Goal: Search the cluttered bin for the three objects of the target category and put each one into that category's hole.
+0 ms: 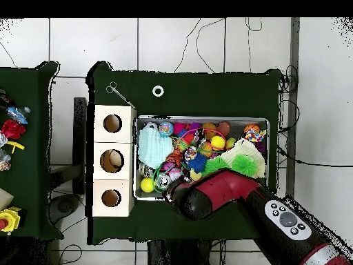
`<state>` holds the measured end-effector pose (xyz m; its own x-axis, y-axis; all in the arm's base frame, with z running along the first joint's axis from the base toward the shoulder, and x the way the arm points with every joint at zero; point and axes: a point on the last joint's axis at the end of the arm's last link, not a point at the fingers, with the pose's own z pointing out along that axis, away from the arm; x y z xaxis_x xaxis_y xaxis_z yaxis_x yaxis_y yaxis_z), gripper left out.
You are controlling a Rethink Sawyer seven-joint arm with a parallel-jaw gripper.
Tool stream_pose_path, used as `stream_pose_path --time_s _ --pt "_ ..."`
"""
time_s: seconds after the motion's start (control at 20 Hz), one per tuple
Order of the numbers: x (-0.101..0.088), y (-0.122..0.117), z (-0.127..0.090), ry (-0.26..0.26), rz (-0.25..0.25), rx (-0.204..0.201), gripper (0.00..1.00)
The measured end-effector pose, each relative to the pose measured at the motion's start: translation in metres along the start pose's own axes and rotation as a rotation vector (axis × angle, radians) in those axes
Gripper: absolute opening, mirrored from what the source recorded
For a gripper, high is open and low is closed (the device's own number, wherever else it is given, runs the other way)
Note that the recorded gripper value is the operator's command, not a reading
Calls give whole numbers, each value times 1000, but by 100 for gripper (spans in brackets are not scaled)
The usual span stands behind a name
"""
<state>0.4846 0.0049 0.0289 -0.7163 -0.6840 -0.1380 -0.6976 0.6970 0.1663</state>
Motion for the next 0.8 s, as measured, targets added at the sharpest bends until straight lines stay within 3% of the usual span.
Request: stream_pose_path --time_s 0.25,0.45,0.65,0.8 --pt "-5 8 0 35 3 7 100" --pt "-12 15 -4 78 34 24 100" --pt "-18 18 -8 107 85 46 100" --pt "-20 16 -14 125 156 70 100"
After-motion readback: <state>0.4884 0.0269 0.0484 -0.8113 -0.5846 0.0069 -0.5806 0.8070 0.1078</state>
